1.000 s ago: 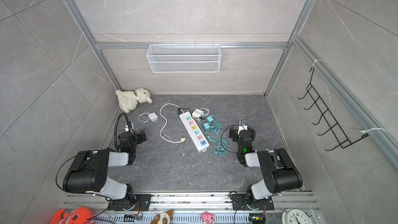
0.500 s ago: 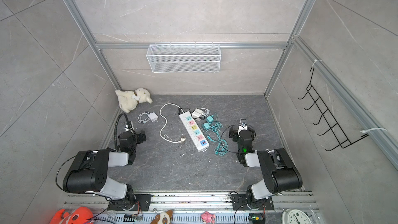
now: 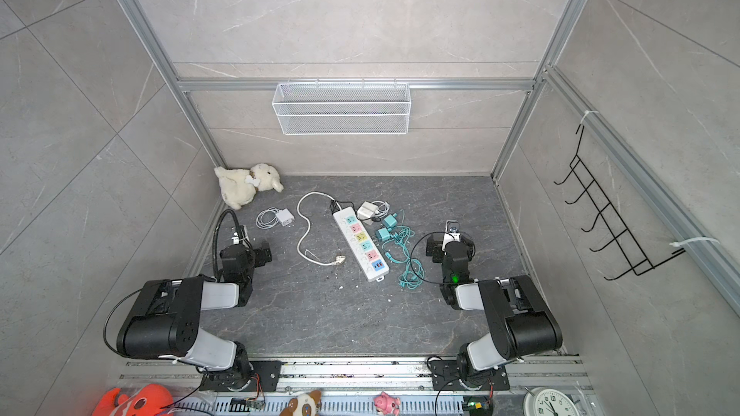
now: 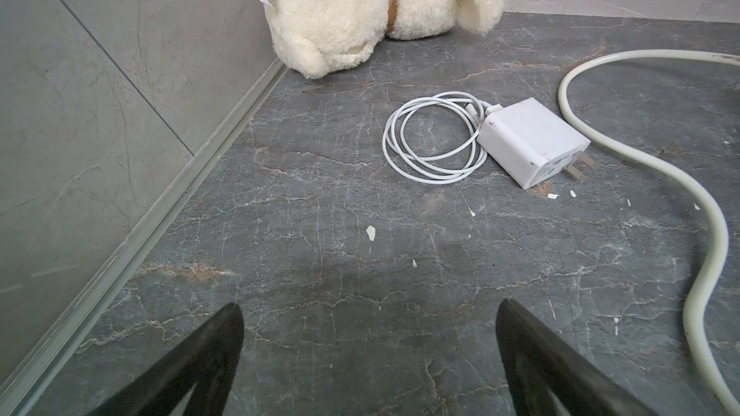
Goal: Insert the plug
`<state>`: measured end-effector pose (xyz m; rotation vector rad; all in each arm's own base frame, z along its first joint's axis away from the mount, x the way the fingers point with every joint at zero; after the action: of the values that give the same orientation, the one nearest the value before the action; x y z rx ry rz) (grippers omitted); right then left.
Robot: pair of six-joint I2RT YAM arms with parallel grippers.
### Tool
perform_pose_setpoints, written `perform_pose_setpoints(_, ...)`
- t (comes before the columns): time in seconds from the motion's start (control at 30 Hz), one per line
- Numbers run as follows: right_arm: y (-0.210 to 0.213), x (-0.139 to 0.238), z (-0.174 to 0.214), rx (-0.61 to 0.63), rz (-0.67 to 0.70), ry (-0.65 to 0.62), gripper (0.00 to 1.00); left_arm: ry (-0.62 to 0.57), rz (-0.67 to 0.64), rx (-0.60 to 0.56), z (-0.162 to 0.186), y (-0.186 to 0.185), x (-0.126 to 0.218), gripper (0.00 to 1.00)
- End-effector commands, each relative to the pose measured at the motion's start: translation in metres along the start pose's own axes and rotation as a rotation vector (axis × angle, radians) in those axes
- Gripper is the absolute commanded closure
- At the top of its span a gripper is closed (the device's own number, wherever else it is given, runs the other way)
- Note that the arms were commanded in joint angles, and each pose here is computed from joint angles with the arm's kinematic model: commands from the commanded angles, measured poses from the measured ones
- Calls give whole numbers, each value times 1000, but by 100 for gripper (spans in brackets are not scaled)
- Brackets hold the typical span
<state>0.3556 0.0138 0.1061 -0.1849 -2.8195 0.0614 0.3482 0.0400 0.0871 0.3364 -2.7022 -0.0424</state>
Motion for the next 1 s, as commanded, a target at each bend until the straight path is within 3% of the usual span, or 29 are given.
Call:
perform_pose_setpoints(0.0, 0, -2, 0, -13, 4, 10, 1, -43, 17, 31, -12, -2, 1, 0)
perform_pose_setpoints(0.3, -1, 1, -4, -10, 9, 18, 1, -56, 9, 29, -15, -1, 2, 0)
perform_pose_setpoints(0.53, 0, 10, -24, 12, 4, 26, 1, 36, -41, 46, -52, 7, 12, 0)
perform_pose_setpoints(0.8, 5, 22, -54, -24, -7, 95, 1, 177, 1, 236, -69, 6, 50, 0)
perform_pose_setpoints(0.97, 14, 35, -60, -87, -21, 224, 1, 242, 78, 314, -76, -4, 73, 0)
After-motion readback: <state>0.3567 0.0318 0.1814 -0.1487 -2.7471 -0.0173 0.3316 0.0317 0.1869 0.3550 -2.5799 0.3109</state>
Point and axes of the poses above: each gripper's point midway between its finger pads, its own x axis back along the fingers, its own y axis along the line the jaws close on, z = x × y, the point moved 3 cm from there along x, back along the fingers, and after that the axes turned 1 degree about -x, right-handed, at the moved point
